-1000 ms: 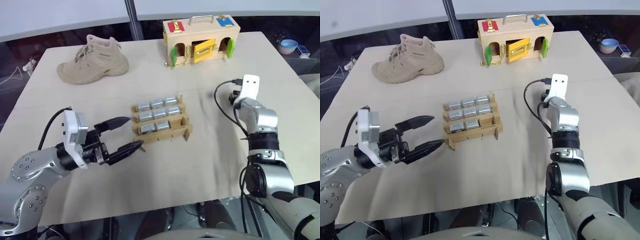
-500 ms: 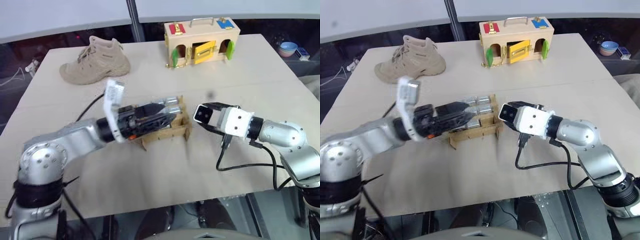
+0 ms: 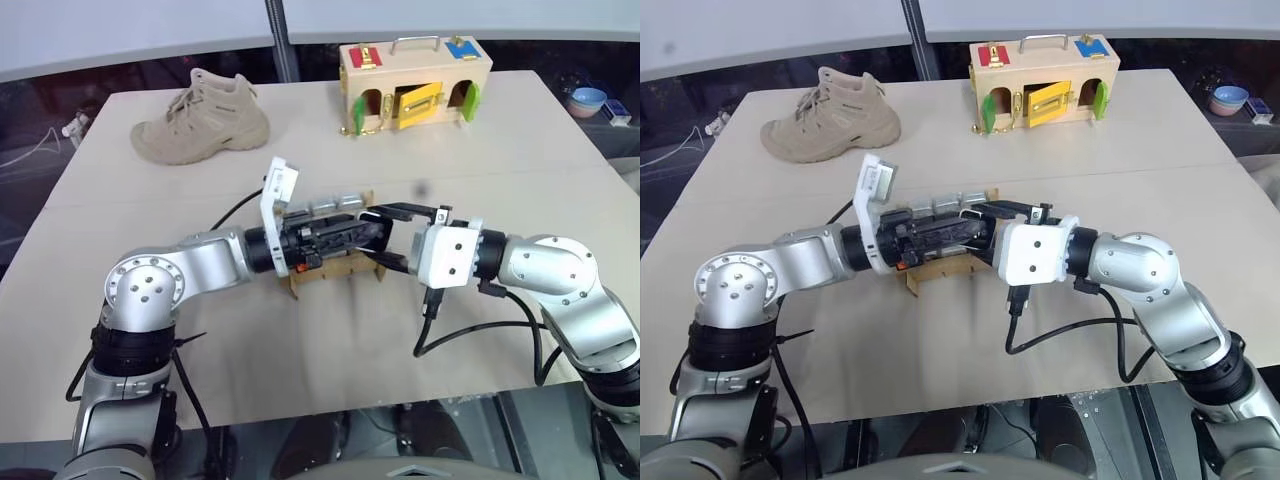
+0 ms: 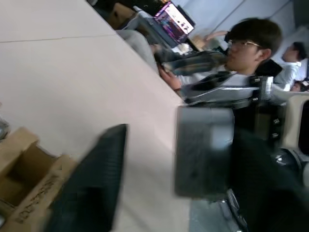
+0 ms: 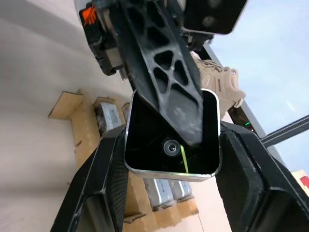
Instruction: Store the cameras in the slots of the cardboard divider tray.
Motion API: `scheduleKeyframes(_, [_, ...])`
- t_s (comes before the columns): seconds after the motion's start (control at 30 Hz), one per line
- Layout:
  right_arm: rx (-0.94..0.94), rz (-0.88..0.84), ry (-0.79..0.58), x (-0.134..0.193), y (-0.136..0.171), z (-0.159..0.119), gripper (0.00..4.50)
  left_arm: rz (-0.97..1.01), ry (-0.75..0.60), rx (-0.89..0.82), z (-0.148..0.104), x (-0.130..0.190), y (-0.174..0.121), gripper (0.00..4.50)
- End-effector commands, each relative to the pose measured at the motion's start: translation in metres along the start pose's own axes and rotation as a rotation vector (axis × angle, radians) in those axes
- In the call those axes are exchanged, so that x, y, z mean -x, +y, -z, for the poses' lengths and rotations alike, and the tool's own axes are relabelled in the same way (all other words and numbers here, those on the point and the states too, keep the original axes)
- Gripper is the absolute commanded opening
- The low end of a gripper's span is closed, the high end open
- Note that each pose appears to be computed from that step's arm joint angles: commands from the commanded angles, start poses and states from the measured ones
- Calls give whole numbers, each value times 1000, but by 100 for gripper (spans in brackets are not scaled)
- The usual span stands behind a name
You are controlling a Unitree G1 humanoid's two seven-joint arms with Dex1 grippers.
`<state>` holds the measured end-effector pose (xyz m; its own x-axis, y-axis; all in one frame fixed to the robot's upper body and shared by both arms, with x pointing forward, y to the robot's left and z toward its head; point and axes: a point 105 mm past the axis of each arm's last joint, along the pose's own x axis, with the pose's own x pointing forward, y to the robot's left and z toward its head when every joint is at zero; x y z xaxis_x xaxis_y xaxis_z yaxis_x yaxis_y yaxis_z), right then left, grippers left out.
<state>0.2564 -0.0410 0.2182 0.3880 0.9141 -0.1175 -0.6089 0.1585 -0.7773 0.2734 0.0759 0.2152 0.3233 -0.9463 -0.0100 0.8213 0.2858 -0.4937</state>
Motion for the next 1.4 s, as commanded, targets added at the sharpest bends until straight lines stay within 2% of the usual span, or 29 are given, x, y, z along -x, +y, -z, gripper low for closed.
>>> scheduleKeyframes(0.03, [27, -4, -70, -1, -6, -19, 303, -7, -16, -14, -8, 2, 1, 88])
scheduleKeyframes(0.07, [8, 1, -74, -1, -7, -18, 336, -8, -18, -17, -9, 3, 1, 73])
scheduleKeyframes(0.13, [-38, 13, -71, 1, -9, -14, 424, -10, -8, -59, -12, 5, 1, 75])
scheduleKeyframes(0.17, [-87, 47, -61, 6, -11, -10, 447, -21, -3, -88, -16, 7, 4, 75])
scheduleKeyframes(0.27, [-309, 96, -37, 26, -18, 12, 447, -65, 10, -173, -27, 11, 16, 75])
scheduleKeyframes(0.33, [-457, 13, -74, 47, -15, 26, 447, -73, 49, -240, -33, 13, 24, 75])
scheduleKeyframes(0.4, [-507, -31, -74, 69, -21, 39, 447, -75, 88, -295, -37, 12, 31, 75])
scheduleKeyframes(0.6, [-507, -75, -56, 94, -34, 57, 447, -86, 222, -425, -38, 6, 49, 75])
scheduleKeyframes(0.8, [-487, -87, -84, 93, -36, 55, 447, -78, 386, -574, -26, 0, 63, 75])
scheduleKeyframes(1.0, [-478, -78, -75, 93, -31, 56, 447, -36, 441, -634, -12, -16, 73, 75])
scheduleKeyframes(1.13, [-473, -66, -55, 98, -29, 58, 447, -28, 447, -662, -15, -30, 78, 75])
scheduleKeyframes(1.4, [-466, -48, -51, 98, -26, 56, 447, 33, 576, -679, 4, -33, 81, 75])
